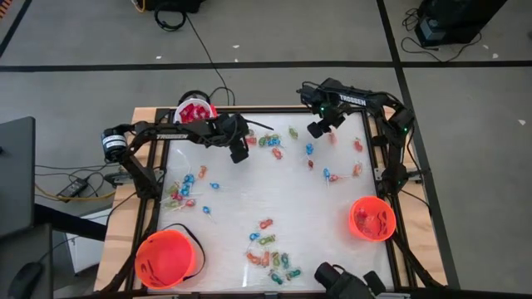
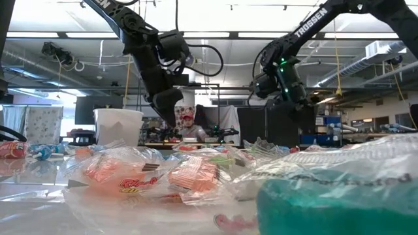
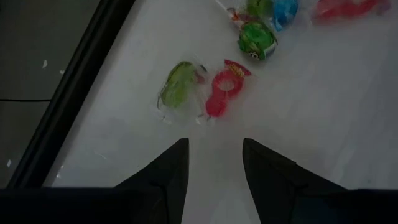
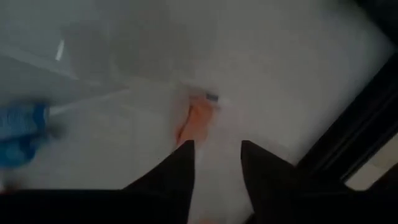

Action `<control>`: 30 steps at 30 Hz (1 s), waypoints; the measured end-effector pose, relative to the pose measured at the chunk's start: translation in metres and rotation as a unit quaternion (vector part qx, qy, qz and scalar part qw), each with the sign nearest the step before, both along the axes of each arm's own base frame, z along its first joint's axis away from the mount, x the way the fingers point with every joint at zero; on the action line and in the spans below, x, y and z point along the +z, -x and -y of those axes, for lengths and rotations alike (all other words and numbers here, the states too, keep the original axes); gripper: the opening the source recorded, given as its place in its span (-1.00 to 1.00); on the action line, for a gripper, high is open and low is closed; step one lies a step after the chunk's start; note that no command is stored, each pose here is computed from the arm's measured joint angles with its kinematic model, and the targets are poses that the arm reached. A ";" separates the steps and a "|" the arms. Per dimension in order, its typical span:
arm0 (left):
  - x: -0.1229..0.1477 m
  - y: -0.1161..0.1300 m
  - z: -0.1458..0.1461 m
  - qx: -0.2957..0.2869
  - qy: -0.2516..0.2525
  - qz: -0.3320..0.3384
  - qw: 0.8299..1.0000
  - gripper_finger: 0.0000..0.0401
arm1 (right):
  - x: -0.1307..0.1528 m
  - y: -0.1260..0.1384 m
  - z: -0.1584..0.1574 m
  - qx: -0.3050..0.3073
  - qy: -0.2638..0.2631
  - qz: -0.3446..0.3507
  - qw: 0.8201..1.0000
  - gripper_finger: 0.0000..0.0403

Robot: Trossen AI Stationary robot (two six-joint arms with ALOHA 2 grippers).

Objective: Sort candy by brand, put in halloween buckets
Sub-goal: Put the orange candy into the right orange bucket

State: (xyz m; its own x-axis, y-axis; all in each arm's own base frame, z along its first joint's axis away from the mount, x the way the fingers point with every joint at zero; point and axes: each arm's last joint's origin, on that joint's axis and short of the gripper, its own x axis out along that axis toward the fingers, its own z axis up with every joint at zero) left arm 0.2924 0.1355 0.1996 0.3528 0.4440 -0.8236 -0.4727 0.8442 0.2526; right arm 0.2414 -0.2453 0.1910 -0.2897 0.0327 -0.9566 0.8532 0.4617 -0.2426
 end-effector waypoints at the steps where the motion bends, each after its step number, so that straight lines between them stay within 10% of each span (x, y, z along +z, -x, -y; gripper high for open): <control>1: 0.000 0.000 0.000 0.000 0.000 0.000 1.000 -0.22 | -0.004 0.000 0.001 -0.002 0.001 0.002 1.000 -0.22; 9: 0.002 -0.002 -0.001 0.000 -0.006 0.015 1.000 -0.22 | -0.051 0.016 -0.004 -0.025 -0.068 0.018 0.997 -0.19; 16: 0.006 -0.011 0.003 -0.014 -0.018 0.054 0.998 -0.22 | -0.054 0.022 -0.008 -0.016 -0.109 0.051 0.993 -0.80; 30: 0.010 -0.040 0.038 -0.146 -0.025 0.238 0.960 -0.22 | 0.055 0.016 -0.088 0.106 0.058 0.334 0.935 -0.96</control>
State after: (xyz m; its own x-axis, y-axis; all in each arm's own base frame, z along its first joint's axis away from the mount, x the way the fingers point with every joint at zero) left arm 0.3325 0.0976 0.2097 0.7988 0.3035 -0.5195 -0.2897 0.9508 0.1101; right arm 0.2250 -0.1577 0.2458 0.3862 -0.0728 -0.9195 0.7238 0.6419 0.2531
